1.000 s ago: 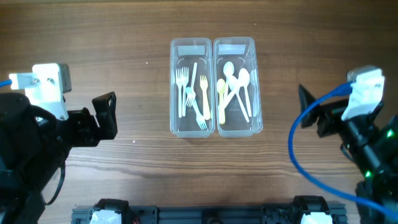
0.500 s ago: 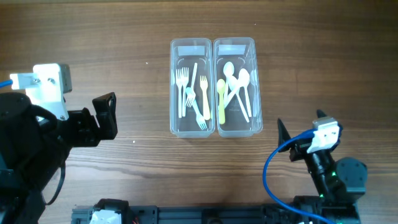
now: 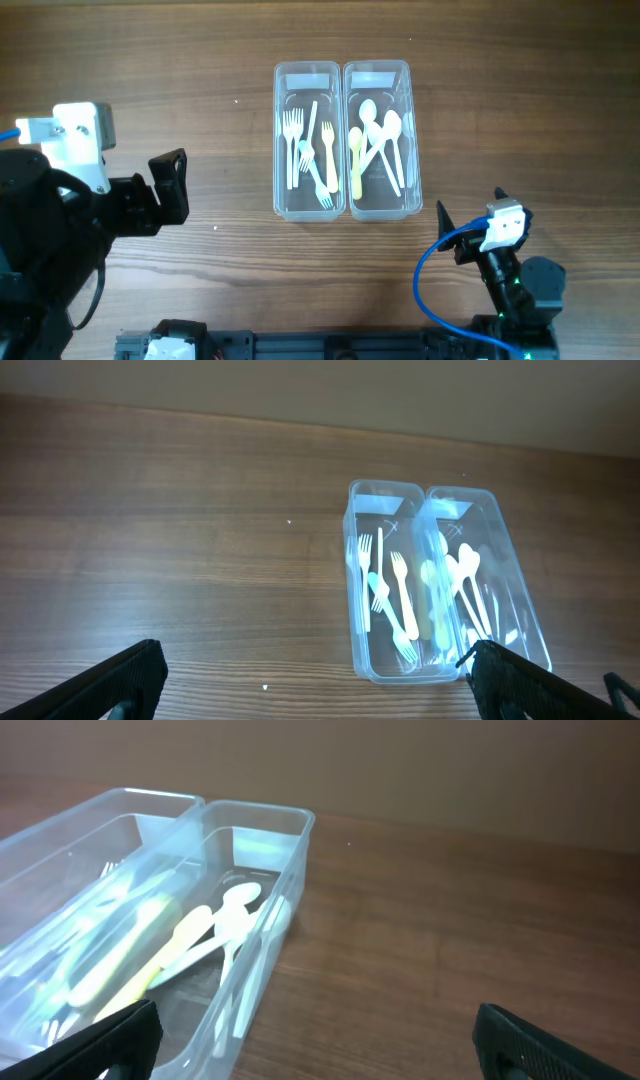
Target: Pack container
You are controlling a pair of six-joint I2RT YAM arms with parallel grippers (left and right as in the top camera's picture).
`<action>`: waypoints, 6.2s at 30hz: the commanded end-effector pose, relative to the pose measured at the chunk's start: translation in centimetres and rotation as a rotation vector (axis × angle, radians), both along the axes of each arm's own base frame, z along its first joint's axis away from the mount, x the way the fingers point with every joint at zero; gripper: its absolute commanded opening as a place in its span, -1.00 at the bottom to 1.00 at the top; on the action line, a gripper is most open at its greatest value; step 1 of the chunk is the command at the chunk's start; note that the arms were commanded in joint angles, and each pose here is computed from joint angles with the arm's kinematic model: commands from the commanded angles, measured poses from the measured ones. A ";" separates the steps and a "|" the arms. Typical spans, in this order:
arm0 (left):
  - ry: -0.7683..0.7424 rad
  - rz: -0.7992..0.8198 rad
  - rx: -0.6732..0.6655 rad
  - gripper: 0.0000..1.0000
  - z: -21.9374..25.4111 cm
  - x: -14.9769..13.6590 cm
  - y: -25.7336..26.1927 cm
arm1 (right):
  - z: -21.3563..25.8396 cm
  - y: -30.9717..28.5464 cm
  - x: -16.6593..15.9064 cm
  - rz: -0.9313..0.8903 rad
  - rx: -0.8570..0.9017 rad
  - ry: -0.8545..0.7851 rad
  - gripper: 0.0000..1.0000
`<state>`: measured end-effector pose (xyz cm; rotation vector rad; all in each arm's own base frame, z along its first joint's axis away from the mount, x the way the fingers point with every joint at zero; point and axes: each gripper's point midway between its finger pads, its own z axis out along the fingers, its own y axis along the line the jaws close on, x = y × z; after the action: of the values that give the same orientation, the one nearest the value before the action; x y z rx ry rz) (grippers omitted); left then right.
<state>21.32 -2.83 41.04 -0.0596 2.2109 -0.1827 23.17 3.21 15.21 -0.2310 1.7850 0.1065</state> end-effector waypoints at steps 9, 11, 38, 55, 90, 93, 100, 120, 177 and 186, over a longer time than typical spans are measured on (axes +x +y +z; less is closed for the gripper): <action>-0.001 0.004 0.008 1.00 0.0 0.0 0.2 | -0.1 -0.4 0.1 -0.026 -0.005 -0.025 0.99; -0.001 0.004 0.008 0.99 0.0 0.0 0.2 | -0.1 -0.4 0.1 -0.026 -0.005 -0.025 1.00; -0.001 0.004 0.008 0.99 0.0 0.0 0.2 | -0.1 -0.4 0.1 -0.026 -0.005 -0.023 1.00; -0.031 0.017 0.012 1.00 0.4 -0.4 0.5 | -0.1 -0.4 0.1 -0.026 -0.005 -0.023 0.99; -0.407 0.089 -0.030 1.00 -23.1 2.3 1.9 | -0.1 -0.4 0.1 -0.026 -0.005 -0.023 0.99; -0.415 0.089 -0.030 1.00 -24.0 2.2 1.9 | -0.1 -0.4 0.1 -0.026 -0.005 -0.023 0.99; -0.474 0.090 -0.034 0.99 -24.9 2.4 1.9 | -0.1 -0.4 0.1 -0.026 -0.005 -0.023 0.99; -0.451 0.090 -0.032 1.00 -26.2 2.4 1.9 | -0.1 -0.4 0.1 -0.026 -0.005 -0.023 1.00; -0.451 0.090 -0.032 1.00 -26.2 2.4 1.9 | -0.1 -0.4 0.1 -0.026 -0.005 -0.023 0.99; -0.451 0.090 -0.032 1.00 -26.2 2.4 1.9 | -0.1 -0.4 0.1 -0.026 -0.005 -0.023 1.00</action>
<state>23.72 -0.86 15.16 -0.1278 1.7521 -0.1584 23.25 2.95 14.93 -0.2201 1.7778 0.0917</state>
